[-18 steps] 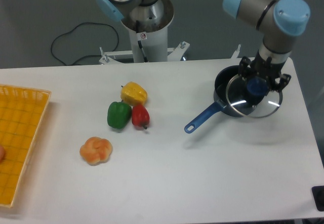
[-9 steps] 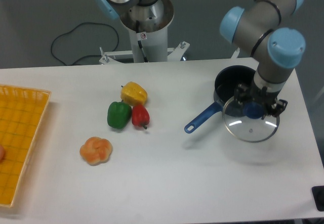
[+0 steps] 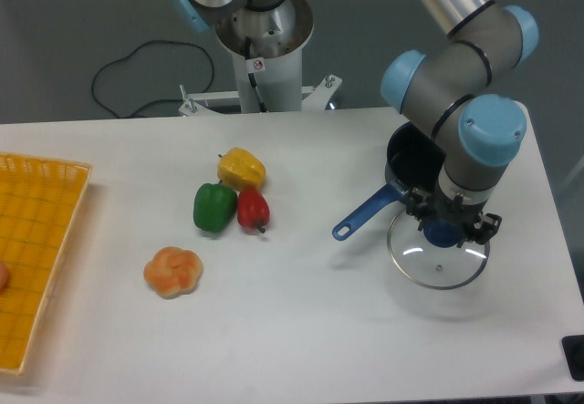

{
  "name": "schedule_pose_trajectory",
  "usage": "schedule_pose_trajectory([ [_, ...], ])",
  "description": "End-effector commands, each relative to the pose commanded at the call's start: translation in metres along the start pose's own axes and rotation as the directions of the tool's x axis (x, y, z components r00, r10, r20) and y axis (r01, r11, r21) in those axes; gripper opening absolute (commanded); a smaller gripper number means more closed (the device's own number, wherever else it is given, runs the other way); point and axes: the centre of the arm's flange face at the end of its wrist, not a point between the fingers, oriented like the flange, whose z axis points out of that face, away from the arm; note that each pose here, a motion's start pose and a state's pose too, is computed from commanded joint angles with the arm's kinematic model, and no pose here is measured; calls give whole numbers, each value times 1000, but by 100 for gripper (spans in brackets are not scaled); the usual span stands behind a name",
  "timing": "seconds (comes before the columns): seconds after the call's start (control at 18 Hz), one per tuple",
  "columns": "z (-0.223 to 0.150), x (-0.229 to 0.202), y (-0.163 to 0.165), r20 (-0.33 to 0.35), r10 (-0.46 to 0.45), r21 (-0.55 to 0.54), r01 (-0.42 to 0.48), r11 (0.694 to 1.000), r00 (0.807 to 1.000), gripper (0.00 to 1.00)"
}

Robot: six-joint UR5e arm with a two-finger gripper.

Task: Place the lid on the table
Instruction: 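Carry the held glass lid away from the saucepan and lower it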

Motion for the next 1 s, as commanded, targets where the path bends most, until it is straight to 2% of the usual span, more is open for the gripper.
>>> schedule_pose_trajectory([
  [0.5,24,14,-32,5,-35,8,35,999,999,61],
  [1.0,54,17,-41,-23,-56,-2,56,998,998,61],
])
